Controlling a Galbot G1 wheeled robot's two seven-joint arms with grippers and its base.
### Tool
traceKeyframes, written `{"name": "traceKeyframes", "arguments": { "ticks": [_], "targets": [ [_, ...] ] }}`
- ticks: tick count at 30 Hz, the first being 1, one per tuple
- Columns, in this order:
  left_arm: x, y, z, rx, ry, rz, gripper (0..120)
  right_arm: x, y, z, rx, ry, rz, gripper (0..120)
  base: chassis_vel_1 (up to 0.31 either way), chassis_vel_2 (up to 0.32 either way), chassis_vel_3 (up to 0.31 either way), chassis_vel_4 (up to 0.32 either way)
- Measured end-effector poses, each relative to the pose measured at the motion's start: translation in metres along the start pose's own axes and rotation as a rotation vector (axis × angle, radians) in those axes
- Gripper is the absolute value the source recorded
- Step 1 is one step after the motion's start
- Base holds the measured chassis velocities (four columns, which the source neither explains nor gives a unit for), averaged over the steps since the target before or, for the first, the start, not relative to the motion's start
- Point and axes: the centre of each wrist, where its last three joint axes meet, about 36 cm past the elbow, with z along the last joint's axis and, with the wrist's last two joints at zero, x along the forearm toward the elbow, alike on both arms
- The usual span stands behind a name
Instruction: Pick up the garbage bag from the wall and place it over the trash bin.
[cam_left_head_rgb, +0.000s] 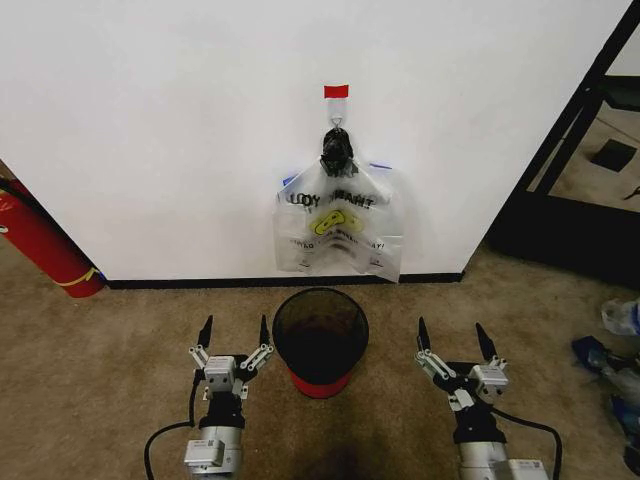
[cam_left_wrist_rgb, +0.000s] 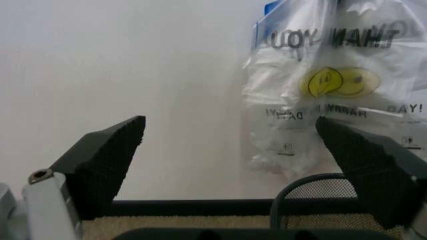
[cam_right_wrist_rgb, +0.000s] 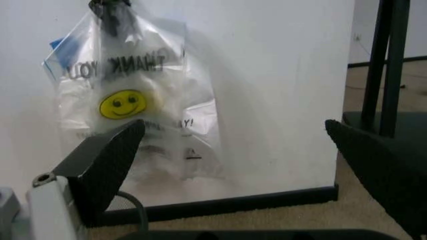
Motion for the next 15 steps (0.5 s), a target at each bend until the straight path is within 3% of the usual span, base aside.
{"name": "traceKeyframes", "arguments": {
  "ticks": [10, 15],
  "targets": [
    [0.004, 0.003, 0.003, -0.005, 0.005, -0.006, 100, -0.031, 0.007, 0.012, -0.02, 0.008, -0.068, 100, 0.0, 0.0, 0.0, 0.0],
    [0.006, 0.005, 0.001, -0.013, 0.002, -0.007, 100, -0.07, 0.014, 0.014, -0.132, -0.003, -0.159, 100, 0.0, 0.0, 0.0, 0.0]
  ]
}}
